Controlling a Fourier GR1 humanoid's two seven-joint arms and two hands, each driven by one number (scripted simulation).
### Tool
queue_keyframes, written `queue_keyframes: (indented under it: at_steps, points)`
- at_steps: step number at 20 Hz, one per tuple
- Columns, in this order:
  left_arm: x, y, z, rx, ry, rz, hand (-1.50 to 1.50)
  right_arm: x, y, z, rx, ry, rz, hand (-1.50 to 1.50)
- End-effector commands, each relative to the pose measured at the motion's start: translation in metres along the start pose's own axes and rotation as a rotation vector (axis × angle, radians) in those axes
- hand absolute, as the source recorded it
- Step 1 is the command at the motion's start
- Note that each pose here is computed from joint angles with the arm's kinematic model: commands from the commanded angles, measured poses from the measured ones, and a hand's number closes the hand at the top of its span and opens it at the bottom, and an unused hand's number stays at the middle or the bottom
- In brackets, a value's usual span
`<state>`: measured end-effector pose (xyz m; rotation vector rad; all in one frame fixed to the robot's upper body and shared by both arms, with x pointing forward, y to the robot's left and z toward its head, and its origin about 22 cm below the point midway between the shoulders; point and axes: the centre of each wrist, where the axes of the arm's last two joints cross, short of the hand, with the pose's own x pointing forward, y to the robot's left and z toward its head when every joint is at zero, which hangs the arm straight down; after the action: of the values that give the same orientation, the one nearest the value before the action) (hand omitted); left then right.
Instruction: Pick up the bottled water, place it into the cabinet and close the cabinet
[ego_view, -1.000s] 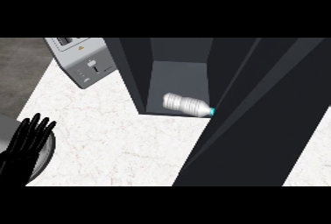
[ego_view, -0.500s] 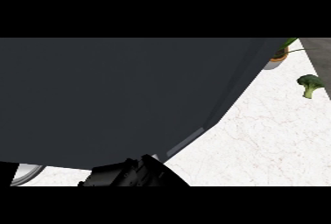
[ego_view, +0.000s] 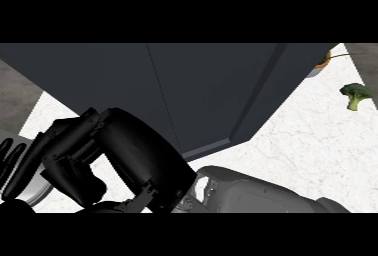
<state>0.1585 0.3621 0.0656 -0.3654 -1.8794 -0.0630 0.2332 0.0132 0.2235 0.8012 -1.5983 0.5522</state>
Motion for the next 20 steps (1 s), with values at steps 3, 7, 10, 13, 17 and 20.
queue_keyframes:
  at_steps: [3,7,10,13,17,20]
  points:
    - [0.004,-0.005,0.004,0.015,0.011,0.0,-1.5,-0.009,-0.019,-0.023,0.247,0.118,-0.073,1.5]
    - [0.026,-0.006,0.008,0.03,0.007,-0.013,-1.5,-0.022,-0.049,-0.024,0.204,0.114,-0.09,1.5]
    - [0.022,-0.007,0.007,0.022,0.015,-0.01,-1.5,-0.022,-0.054,-0.05,0.157,0.095,-0.065,1.5]
    - [0.021,0.003,0.007,0.03,-0.005,-0.018,-1.5,-0.033,-0.091,-0.047,0.103,0.077,-0.056,1.5]
    - [0.015,-0.007,0.021,0.034,0.011,0.0,-1.5,-0.034,-0.13,-0.035,-0.003,0.066,0.009,1.5]
    - [0.029,-0.011,0.003,0.041,-0.015,-0.014,-1.5,-0.047,-0.145,-0.039,-0.126,0.036,0.056,1.5]
